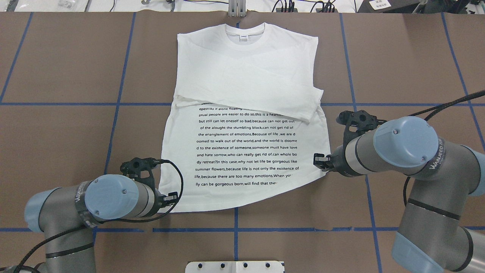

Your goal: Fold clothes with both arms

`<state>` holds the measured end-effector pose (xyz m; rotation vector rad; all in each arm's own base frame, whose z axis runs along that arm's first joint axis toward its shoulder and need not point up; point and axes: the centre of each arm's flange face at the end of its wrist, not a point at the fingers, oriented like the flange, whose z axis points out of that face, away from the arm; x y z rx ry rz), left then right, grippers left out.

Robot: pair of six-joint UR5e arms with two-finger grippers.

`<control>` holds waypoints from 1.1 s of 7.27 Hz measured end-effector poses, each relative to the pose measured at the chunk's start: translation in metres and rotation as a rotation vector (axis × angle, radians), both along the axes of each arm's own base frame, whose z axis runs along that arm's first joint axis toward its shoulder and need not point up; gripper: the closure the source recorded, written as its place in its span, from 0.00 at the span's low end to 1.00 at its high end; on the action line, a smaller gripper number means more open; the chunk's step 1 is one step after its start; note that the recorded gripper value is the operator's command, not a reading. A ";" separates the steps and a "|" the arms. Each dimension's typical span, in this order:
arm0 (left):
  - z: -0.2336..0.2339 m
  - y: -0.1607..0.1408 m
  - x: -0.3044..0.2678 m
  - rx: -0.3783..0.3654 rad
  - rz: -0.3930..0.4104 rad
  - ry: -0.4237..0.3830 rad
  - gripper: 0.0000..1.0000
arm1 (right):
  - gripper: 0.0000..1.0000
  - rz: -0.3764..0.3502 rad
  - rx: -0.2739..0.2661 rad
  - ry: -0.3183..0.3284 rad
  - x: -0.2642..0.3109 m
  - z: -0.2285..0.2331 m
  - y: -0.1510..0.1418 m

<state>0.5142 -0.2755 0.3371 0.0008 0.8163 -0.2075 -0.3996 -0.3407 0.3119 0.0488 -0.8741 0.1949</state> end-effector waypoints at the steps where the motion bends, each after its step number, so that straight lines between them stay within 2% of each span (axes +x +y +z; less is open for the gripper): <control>1: -0.001 0.001 0.000 0.000 0.002 0.000 0.93 | 1.00 0.001 0.000 0.000 0.001 0.000 -0.001; 2: -0.002 0.001 0.001 0.000 0.002 0.002 1.00 | 1.00 0.002 0.000 0.000 0.001 0.000 -0.001; 6: -0.022 0.004 -0.010 0.007 0.004 0.043 1.00 | 1.00 0.009 -0.001 -0.003 0.003 -0.001 -0.002; 8: -0.041 0.008 -0.030 0.015 0.004 0.069 1.00 | 1.00 -0.002 -0.025 -0.027 0.014 -0.005 -0.008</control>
